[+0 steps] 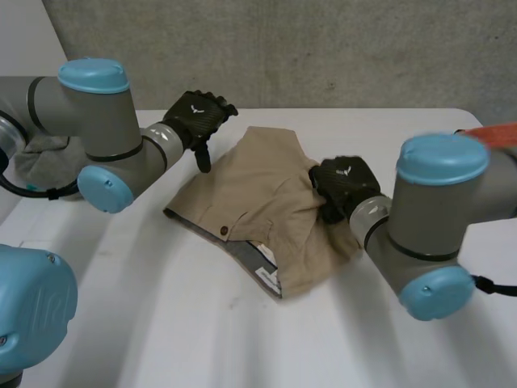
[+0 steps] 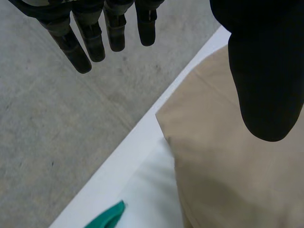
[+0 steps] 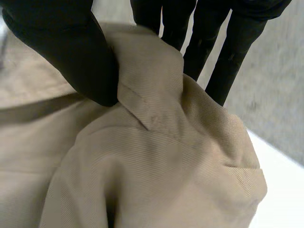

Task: Fold the laundry.

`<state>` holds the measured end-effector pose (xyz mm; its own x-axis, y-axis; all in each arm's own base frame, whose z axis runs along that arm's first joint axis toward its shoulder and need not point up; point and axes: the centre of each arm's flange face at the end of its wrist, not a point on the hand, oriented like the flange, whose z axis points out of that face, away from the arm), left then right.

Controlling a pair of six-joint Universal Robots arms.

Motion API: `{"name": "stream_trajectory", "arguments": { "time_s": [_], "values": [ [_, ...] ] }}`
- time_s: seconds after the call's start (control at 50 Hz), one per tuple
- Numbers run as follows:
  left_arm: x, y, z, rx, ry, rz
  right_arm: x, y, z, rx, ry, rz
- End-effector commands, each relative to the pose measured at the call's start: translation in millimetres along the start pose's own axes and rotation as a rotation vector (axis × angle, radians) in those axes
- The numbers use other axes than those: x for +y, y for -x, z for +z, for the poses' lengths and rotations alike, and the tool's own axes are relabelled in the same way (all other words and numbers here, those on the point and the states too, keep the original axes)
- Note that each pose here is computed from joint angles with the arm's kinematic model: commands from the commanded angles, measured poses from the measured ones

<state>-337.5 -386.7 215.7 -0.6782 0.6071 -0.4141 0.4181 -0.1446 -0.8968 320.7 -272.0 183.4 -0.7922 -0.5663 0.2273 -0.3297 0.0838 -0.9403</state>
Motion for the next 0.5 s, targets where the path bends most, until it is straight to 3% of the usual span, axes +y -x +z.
{"name": "stream_trajectory", "arguments": {
  "time_s": [0.02,0.18,0.26,0.32,0.5],
  "values": [
    [-5.3,-20.3,8.9,0.102,-0.091,0.024,-80.4,-7.0,-76.4,-0.131,-0.183,0.037],
    [-1.1,-85.3,-0.2,0.323,-0.073,0.072,-91.7,-17.6,-97.0,-0.181,-0.201,0.106],
    [-0.9,-100.5,-4.2,0.338,-0.051,0.119,-84.9,-34.2,-84.0,-0.120,-0.185,0.122],
    [-2.5,-89.1,-3.2,0.274,-0.027,0.118,-81.5,-42.6,-75.9,-0.095,-0.175,0.120],
    [-66.2,-22.6,-42.8,0.006,-0.007,-0.148,-78.2,-83.9,-33.2,0.036,-0.187,0.045]
  ]
}}
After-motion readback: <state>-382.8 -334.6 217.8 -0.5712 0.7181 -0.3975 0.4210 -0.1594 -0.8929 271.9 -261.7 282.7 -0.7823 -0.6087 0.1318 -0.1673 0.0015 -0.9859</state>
